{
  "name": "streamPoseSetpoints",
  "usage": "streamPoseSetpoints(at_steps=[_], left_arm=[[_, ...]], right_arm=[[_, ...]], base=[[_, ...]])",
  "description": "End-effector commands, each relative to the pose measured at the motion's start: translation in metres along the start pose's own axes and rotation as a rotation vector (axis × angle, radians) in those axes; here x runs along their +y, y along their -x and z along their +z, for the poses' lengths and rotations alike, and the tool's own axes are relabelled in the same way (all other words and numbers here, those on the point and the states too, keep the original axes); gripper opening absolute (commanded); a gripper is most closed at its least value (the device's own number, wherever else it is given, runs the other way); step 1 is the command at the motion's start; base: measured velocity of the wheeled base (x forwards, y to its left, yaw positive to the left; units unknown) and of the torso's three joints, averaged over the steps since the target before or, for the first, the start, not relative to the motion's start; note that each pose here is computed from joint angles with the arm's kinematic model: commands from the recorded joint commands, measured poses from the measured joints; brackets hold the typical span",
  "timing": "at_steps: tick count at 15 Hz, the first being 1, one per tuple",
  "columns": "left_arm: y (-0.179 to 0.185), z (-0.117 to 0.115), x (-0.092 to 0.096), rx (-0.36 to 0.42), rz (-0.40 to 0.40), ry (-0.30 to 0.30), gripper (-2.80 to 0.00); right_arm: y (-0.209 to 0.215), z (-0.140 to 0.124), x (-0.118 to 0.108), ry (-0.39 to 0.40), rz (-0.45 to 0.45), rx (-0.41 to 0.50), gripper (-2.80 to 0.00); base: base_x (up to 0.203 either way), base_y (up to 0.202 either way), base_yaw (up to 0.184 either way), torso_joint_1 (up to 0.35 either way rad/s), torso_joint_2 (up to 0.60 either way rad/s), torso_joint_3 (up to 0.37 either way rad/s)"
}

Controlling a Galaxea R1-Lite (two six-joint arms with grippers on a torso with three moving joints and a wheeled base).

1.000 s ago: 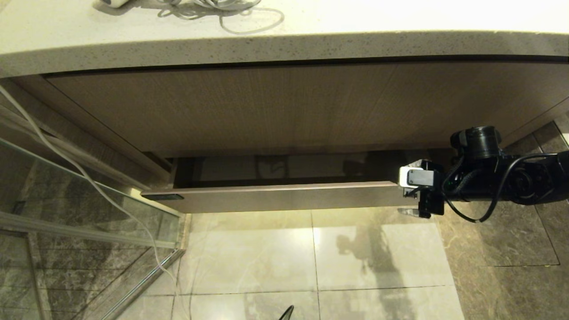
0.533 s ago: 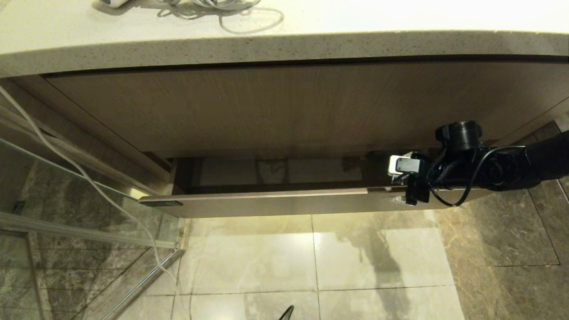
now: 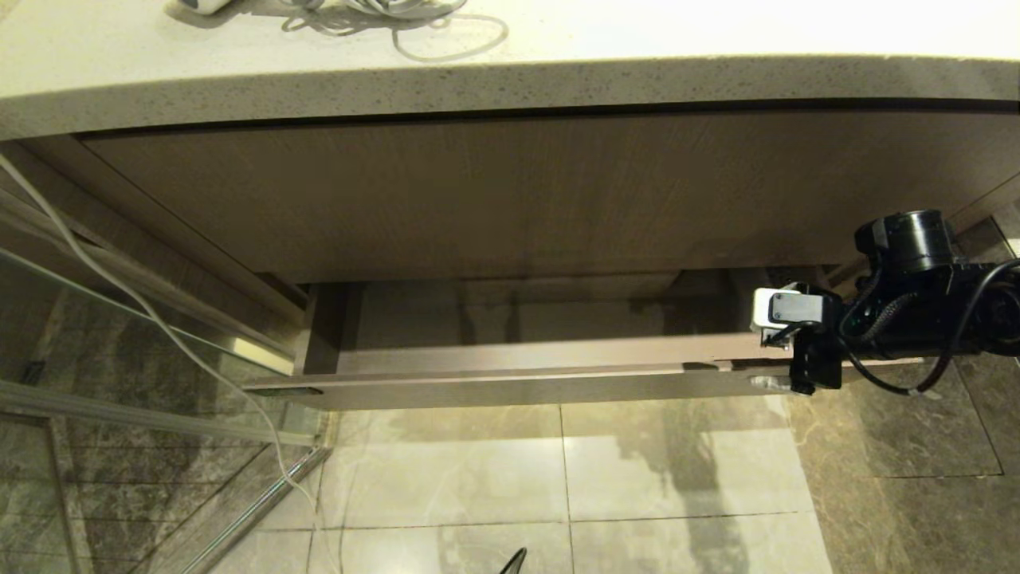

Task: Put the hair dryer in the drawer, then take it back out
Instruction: Pull open the drawer

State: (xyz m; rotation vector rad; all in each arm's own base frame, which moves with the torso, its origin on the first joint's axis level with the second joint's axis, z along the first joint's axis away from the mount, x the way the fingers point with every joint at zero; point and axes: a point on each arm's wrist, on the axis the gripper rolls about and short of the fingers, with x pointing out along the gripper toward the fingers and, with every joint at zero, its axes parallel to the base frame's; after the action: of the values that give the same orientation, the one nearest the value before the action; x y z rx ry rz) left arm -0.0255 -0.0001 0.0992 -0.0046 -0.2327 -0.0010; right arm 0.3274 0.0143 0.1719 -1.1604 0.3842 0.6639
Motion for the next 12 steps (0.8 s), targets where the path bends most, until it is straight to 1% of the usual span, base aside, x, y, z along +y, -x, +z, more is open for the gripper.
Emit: streamPoseSetpoints(at_steps=[1,2,4,10,12], left_arm=[[-0.001,-0.011,0.000,0.038,0.001,0.001,0.00],[-0.001,-0.011,0.000,0.038,0.001,0.001,0.00],[-0.001,-0.011,0.000,0.038,0.001,0.001,0.00],[-0.001,-0.011,0.000,0.038,0.001,0.001,0.00],[-0.001,-0.011,0.000,0.038,0.001,0.001,0.00]], right_arm=[[0.002,-0.001,0.005,0.004,0.020,0.015,0.00],[-0.004,-0.003,0.006,-0.001,0.033,0.040,0.00],[-0.009,-0.004,0.002,-0.007,0.022,0.067,0.00],[0.010,0.002,0.002,-0.007,0.000,0.058,0.00],[0.022,0.004,0.004,-0.014,0.024,0.059,0.00]], base=[[0.000,0.000,0.000,0.000,0.00,0.000],[0.000,0.000,0.000,0.000,0.00,0.000],[0.000,0.000,0.000,0.000,0.00,0.000],[0.000,0.000,0.000,0.000,0.00,0.000],[0.000,0.000,0.000,0.000,0.00,0.000]])
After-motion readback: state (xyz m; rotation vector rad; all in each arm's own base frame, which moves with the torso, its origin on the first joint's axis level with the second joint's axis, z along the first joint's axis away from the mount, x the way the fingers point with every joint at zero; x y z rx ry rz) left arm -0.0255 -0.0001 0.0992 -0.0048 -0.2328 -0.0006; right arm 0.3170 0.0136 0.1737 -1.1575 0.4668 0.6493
